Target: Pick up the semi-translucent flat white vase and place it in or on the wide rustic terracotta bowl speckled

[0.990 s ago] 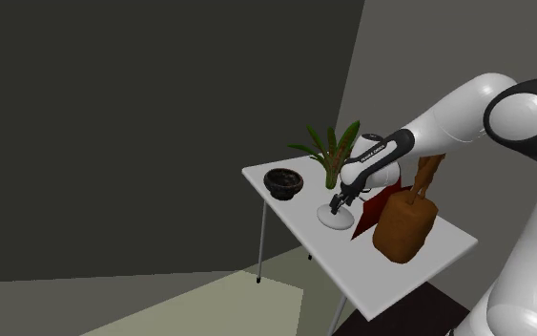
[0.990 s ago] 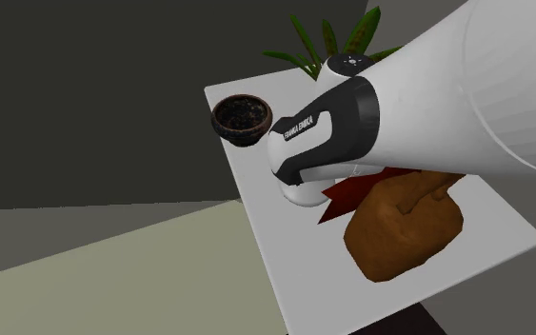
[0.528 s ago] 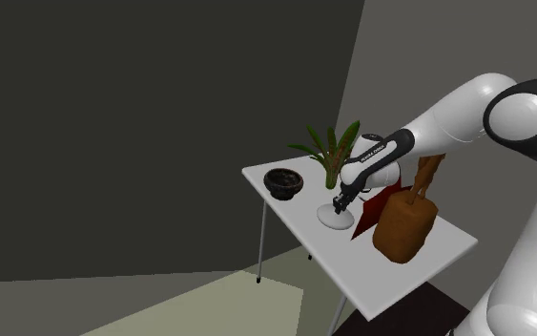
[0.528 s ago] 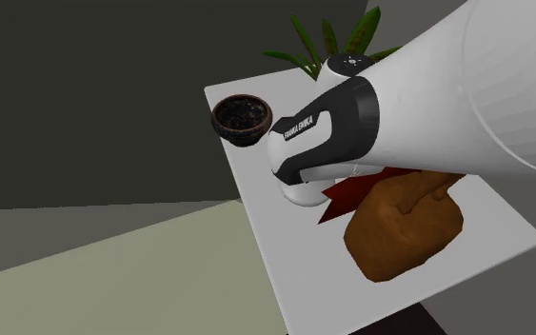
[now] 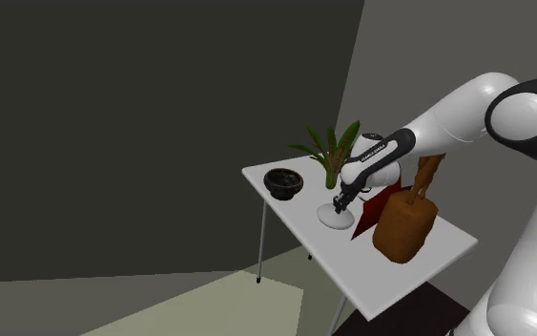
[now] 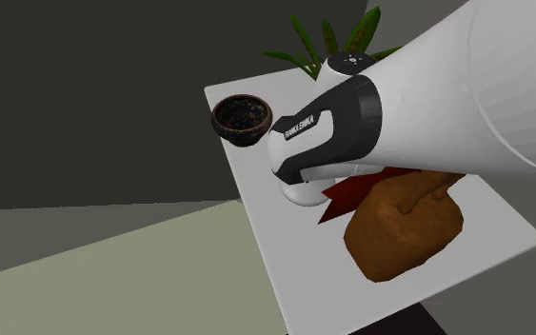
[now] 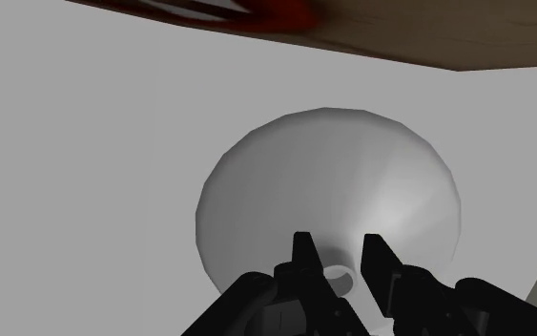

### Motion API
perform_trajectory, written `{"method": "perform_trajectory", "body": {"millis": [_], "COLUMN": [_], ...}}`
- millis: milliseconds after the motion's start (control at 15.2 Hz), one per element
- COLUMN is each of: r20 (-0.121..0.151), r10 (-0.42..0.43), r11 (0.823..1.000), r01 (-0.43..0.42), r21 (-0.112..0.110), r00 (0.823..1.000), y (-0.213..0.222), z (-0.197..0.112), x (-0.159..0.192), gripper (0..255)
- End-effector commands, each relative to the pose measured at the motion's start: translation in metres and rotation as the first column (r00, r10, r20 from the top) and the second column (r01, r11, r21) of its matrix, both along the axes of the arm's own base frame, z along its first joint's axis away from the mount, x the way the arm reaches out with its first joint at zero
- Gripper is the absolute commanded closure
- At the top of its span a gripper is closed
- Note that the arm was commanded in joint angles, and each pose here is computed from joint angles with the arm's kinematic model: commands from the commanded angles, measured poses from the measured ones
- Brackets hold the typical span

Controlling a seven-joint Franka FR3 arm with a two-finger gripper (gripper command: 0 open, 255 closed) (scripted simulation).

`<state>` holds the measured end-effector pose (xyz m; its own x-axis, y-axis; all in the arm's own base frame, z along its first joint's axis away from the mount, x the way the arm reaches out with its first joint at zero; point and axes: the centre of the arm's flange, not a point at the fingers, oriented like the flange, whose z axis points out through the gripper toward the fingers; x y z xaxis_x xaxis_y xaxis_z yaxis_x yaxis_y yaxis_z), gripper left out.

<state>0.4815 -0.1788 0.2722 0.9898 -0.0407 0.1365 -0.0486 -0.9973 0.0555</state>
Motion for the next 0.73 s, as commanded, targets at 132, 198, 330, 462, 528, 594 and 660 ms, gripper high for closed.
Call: {"method": "perform_trajectory", "body": {"millis": [132, 198, 330, 462, 528, 594, 660], "r20": [0.000, 0.000, 0.000, 0.000, 0.000, 0.000, 0.000], "r10": [0.000, 0.000, 0.000, 0.000, 0.000, 0.000, 0.000], "r11": [1.000, 1.000, 1.000, 1.000, 1.000, 1.000, 1.000], "r01": [0.000, 0.000, 0.000, 0.000, 0.000, 0.000, 0.000], "r21": [0.000, 0.000, 0.000, 0.000, 0.000, 0.000, 0.000], "r00": [1.000, 1.000, 1.000, 1.000, 1.000, 1.000, 1.000], "y": [0.000, 0.000, 0.000, 0.000, 0.000, 0.000, 0.000], "z": [0.018, 0.024, 0.034, 0.045, 0.050, 0.055, 0.061], "x": [0.000, 0.000, 0.000, 0.000, 0.000, 0.000, 0.000], "gripper": [255, 255, 255, 255, 255, 255, 255]}}
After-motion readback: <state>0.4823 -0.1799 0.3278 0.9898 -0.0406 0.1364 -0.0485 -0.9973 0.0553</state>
